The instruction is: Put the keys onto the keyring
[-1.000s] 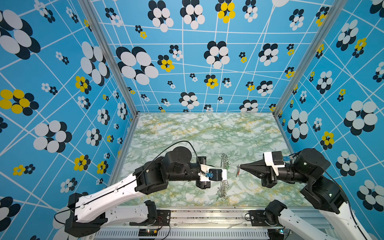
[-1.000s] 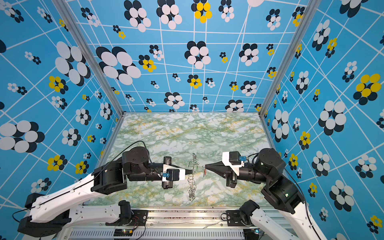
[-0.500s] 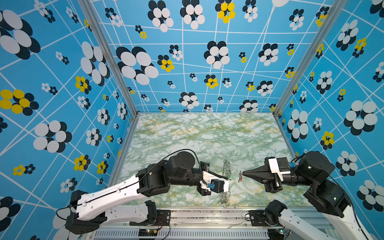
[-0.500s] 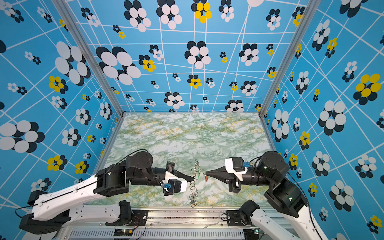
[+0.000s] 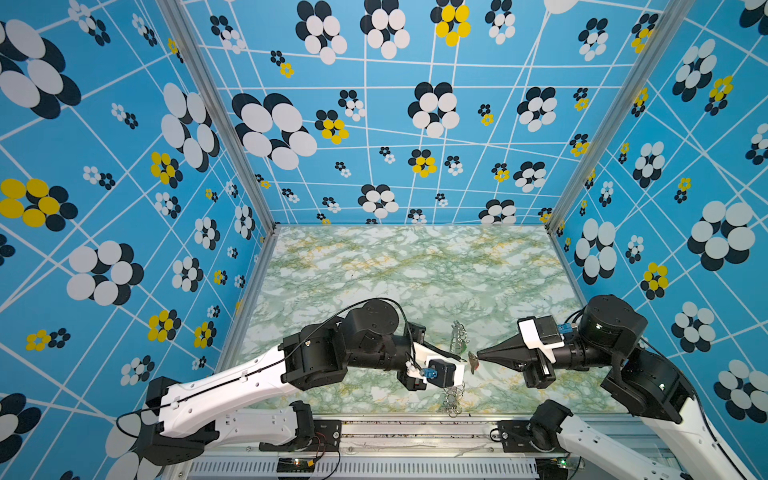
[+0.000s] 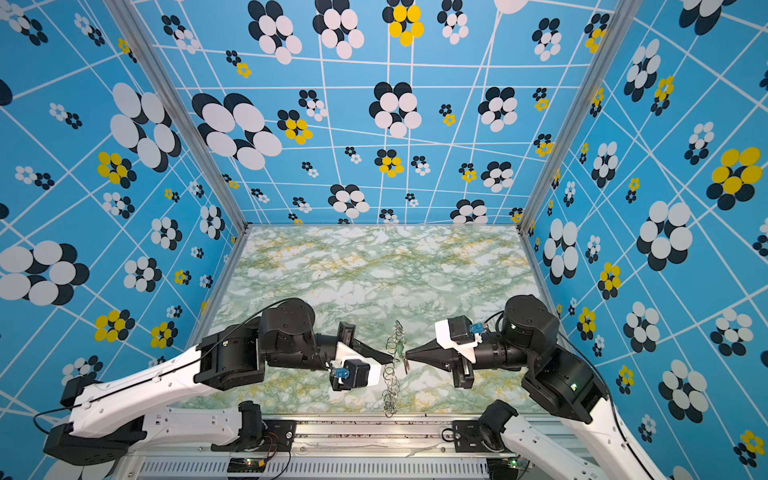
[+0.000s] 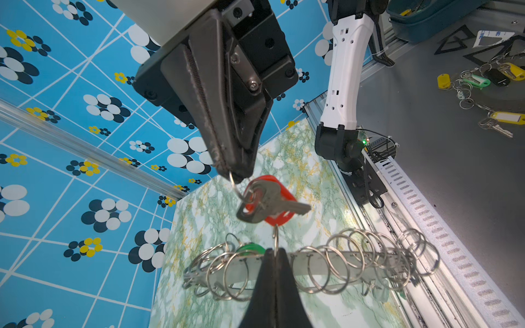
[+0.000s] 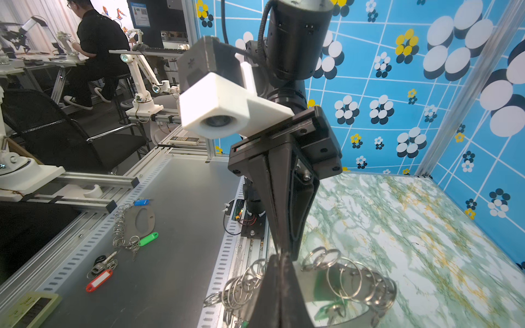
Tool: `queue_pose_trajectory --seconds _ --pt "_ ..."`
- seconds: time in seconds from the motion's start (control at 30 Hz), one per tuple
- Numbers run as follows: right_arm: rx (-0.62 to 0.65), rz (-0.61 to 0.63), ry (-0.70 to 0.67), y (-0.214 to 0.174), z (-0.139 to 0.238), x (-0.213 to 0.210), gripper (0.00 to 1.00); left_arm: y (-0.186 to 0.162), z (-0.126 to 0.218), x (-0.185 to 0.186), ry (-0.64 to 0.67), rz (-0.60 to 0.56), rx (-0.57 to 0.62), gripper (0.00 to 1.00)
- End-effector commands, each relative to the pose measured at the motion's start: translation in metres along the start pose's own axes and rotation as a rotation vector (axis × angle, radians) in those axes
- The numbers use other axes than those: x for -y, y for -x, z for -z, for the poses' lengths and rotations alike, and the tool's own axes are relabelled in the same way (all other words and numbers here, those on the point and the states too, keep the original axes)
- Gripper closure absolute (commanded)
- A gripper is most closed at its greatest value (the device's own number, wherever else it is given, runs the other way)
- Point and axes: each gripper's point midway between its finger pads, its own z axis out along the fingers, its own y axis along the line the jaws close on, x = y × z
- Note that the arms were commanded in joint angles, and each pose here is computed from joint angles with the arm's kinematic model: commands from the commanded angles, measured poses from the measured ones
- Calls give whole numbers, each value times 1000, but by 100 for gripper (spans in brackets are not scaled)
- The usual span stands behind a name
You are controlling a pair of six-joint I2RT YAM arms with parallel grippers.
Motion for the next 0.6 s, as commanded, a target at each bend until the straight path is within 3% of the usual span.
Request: queue_pose_trajectory --seconds 0.0,0.57 --pt "-17 12 9 2 2 -4 100 13 6 -8 19 -15 12 100" --pt "-128 -35 -42 -18 -6 9 100 10 5 -14 44 -55 -37 100"
